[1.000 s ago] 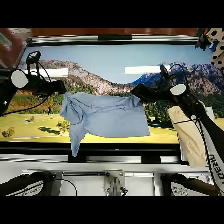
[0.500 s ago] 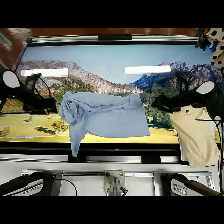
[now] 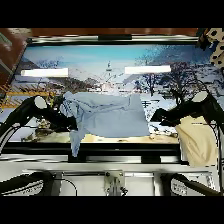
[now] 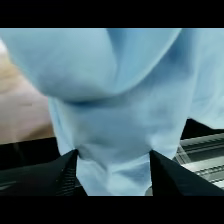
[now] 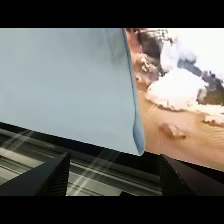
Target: Fold the shirts.
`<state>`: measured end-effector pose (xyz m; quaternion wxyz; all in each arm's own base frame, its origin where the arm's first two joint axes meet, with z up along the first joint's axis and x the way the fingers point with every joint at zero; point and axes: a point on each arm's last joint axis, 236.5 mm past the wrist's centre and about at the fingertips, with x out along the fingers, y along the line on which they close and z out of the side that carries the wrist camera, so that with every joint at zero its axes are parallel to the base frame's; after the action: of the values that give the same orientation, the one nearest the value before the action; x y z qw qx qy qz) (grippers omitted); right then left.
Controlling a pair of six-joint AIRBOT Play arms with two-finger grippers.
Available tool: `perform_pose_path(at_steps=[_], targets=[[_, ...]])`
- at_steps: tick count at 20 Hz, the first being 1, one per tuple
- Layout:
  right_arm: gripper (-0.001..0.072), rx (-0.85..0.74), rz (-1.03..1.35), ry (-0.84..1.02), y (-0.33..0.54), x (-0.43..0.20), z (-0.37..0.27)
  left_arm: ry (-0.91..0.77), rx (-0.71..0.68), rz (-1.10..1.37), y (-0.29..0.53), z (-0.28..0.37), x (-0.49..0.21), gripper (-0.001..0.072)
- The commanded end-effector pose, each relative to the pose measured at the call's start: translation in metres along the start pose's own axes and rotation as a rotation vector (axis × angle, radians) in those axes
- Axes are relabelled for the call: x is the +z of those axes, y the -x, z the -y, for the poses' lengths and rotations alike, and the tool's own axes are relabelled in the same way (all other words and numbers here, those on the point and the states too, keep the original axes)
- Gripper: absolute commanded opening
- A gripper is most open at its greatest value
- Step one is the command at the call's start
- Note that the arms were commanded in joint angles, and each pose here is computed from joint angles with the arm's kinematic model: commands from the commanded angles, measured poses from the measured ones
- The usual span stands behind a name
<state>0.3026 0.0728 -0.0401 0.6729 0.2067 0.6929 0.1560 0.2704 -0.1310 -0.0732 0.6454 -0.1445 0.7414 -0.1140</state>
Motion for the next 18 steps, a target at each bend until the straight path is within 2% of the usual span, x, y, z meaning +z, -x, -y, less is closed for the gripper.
perform_pose_path(at_steps=[1, 2, 3, 4, 8, 11, 18], targets=[[0.067, 0.002, -0.032, -0.034, -0.009, -0.003, 0.005, 0.013, -0.025, -0.016, -0.021, 0.007, 0.002, 0.0394], [0.067, 0.002, -0.043, -0.044, -0.012, -0.003, 0.007, 0.011, -0.023, -0.015, -0.022, 0.007, 0.002, 0.0171], [0.067, 0.002, -0.056, -0.058, -0.016, -0.004, 0.009, -0.003, -0.025, -0.009, -0.02, 0.008, 0.003, 0.0086], [0.067, 0.003, -0.067, -0.073, -0.02, -0.004, 0.011, -0.036, -0.028, 0.002, -0.015, 0.011, 0.005, 0.0039], [0.067, 0.021, -0.113, -0.116, -0.036, -0.005, 0.017, -0.122, -0.005, 0.071, 0.021, 0.02, 0.015, 0.004], [0.0669, 0.052, -0.125, -0.137, -0.047, -0.003, 0.012, -0.176, 0.081, 0.104, 0.046, 0.009, 0.015, 0.0039], [0.0667, -0.036, -0.266, -0.01, -0.082, -0.032, -0.009, -0.207, 0.107, 0.105, 0.058, 0.007, 0.012, 0.0039]])
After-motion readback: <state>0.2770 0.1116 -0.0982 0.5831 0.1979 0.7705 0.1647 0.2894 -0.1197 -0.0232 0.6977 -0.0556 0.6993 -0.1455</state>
